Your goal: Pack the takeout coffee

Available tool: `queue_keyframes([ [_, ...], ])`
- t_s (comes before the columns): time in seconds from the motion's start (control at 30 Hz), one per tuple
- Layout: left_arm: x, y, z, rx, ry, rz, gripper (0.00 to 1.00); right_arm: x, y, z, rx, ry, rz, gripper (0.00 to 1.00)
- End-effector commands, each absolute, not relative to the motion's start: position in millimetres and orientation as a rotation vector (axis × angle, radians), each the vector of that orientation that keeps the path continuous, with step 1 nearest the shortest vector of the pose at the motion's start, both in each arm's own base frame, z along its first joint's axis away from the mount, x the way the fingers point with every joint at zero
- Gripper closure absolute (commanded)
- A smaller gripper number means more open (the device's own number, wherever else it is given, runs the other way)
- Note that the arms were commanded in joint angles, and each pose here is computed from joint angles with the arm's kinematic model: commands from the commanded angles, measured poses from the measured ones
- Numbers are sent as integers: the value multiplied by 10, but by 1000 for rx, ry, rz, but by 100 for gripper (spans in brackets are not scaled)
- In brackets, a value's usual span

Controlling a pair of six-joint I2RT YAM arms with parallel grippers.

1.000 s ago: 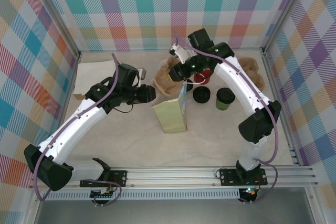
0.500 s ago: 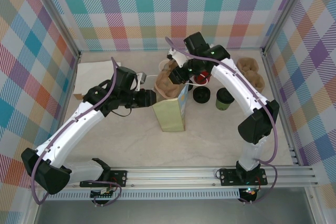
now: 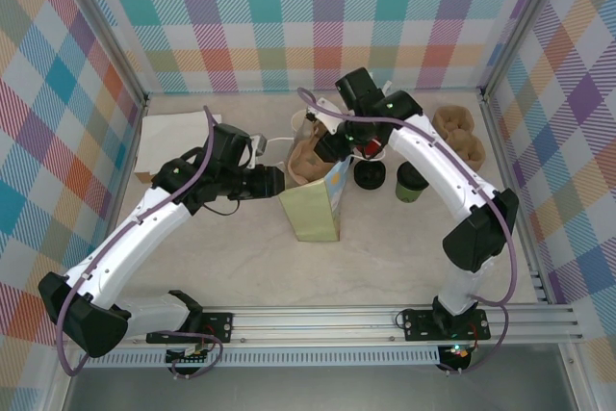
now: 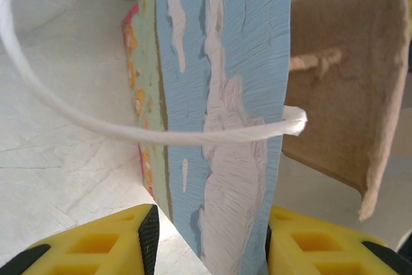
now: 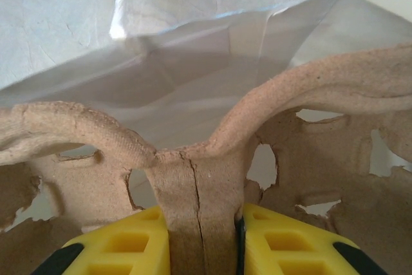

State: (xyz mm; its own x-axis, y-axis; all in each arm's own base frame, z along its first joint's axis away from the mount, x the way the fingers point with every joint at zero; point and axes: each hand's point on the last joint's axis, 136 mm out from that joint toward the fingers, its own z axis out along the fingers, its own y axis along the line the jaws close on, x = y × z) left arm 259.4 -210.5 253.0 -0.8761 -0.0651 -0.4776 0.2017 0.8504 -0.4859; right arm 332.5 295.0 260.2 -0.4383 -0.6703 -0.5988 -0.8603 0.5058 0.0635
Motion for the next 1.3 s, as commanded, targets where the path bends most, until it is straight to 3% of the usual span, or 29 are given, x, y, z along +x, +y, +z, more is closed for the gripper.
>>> queue_keyframes([
  [0.0, 2654, -2031, 2601, 66, 2507, -660, 57, 3174, 2882, 2579, -1337, 2237, 446, 72],
  [0.4, 2713, -2190, 2822, 127, 2414, -753, 81, 3042, 2925, 2354, -1494, 2277, 330, 71],
  [0.97, 2622, -2315, 2888, 206, 2395, -756, 83, 3147, 2823, 2181, -1424, 2482, 211, 69],
  [1.27, 2603, -2294, 2859, 196, 2405, -745, 83, 3144, 2923, 2395, -1390, 2419, 290, 47],
])
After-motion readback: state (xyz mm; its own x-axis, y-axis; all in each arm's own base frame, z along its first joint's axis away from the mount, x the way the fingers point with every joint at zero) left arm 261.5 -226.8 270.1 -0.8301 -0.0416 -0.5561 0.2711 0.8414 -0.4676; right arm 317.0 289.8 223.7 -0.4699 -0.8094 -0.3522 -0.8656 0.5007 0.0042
